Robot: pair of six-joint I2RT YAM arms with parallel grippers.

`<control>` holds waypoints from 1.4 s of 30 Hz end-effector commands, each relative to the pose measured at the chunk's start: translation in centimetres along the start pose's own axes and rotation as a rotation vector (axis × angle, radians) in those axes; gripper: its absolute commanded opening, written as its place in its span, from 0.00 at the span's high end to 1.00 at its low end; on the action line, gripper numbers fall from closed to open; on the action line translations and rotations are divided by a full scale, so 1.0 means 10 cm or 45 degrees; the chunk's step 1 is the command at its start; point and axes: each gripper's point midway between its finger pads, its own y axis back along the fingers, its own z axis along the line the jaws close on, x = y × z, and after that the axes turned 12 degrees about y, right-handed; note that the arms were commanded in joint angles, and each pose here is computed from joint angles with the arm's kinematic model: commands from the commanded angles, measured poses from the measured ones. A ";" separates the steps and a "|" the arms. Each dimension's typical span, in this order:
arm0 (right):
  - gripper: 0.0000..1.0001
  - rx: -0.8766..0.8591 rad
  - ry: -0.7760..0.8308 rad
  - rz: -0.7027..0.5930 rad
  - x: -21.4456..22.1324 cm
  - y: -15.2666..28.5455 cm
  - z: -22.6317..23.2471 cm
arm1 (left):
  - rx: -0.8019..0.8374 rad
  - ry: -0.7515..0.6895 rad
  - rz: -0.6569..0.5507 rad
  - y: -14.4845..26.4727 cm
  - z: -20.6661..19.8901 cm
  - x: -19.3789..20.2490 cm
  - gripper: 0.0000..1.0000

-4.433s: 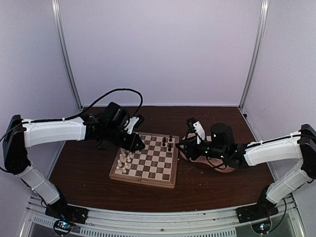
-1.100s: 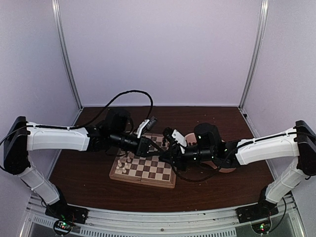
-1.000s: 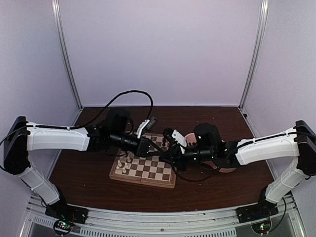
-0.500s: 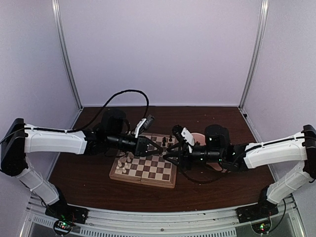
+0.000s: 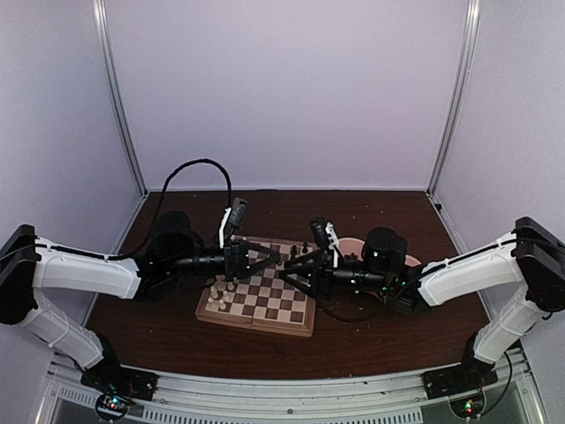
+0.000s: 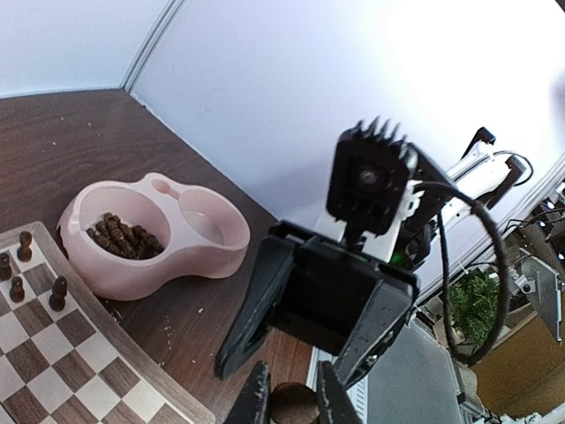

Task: Set up the chess pieces on the board
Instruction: Pass from the right arm to the left, then pass from the left arm to the right

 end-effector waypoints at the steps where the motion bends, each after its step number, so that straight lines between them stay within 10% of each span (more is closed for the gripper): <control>1: 0.57 -0.140 -0.131 -0.151 -0.23 0.03 0.13 | 0.163 -0.063 -0.140 0.02 -0.26 -0.23 1.00; 42: 0.75 -0.121 -0.116 -0.205 -0.35 0.13 0.12 | 0.221 0.008 -0.077 -0.14 -0.19 -0.12 1.00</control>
